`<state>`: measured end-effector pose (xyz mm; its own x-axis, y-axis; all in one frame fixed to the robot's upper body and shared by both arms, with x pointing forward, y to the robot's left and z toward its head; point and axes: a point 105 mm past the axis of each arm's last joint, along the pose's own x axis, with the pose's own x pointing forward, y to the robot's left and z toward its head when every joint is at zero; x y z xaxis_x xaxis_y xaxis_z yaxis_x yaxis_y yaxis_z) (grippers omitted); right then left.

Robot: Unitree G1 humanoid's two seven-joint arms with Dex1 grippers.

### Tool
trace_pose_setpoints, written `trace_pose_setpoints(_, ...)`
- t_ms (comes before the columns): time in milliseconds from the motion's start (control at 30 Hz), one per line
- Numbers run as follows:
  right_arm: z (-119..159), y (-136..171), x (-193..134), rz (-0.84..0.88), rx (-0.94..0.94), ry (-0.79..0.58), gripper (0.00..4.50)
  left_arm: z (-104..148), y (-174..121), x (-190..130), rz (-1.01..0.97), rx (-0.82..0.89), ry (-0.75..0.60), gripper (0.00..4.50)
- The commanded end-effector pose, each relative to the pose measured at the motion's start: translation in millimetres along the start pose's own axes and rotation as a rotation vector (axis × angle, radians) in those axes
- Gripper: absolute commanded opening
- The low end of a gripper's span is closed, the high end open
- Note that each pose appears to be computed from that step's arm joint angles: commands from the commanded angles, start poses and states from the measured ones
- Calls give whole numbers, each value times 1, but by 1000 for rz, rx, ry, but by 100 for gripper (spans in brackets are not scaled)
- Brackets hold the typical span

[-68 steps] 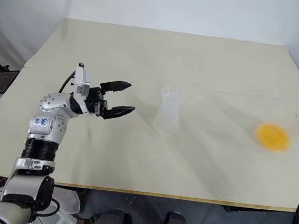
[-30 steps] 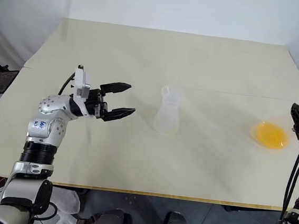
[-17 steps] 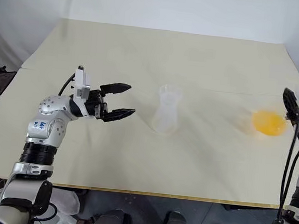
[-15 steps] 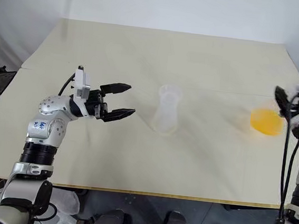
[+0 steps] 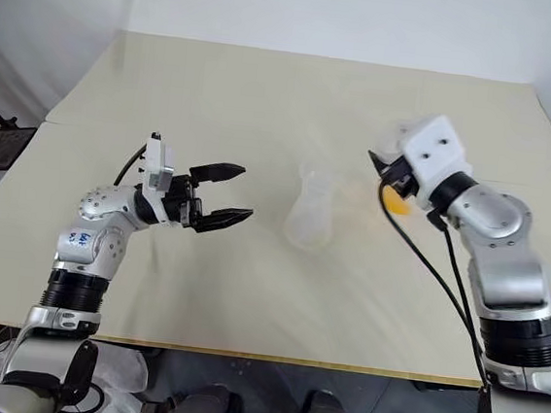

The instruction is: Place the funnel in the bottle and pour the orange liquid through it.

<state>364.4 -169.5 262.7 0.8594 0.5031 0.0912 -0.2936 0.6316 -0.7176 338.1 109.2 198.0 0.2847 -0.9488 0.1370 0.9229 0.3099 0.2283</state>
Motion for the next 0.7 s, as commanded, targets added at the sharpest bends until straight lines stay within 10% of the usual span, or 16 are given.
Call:
trace_pose_setpoints(33, 19, -14, 1, -68, -141, -56, 247, 9, -4, 3, -8, 35, -24, 450)
trace_pose_setpoints(700, 30, 2, 21, -19, -485, -137, 247, 3, -16, 7, -19, 8, -28, 450)
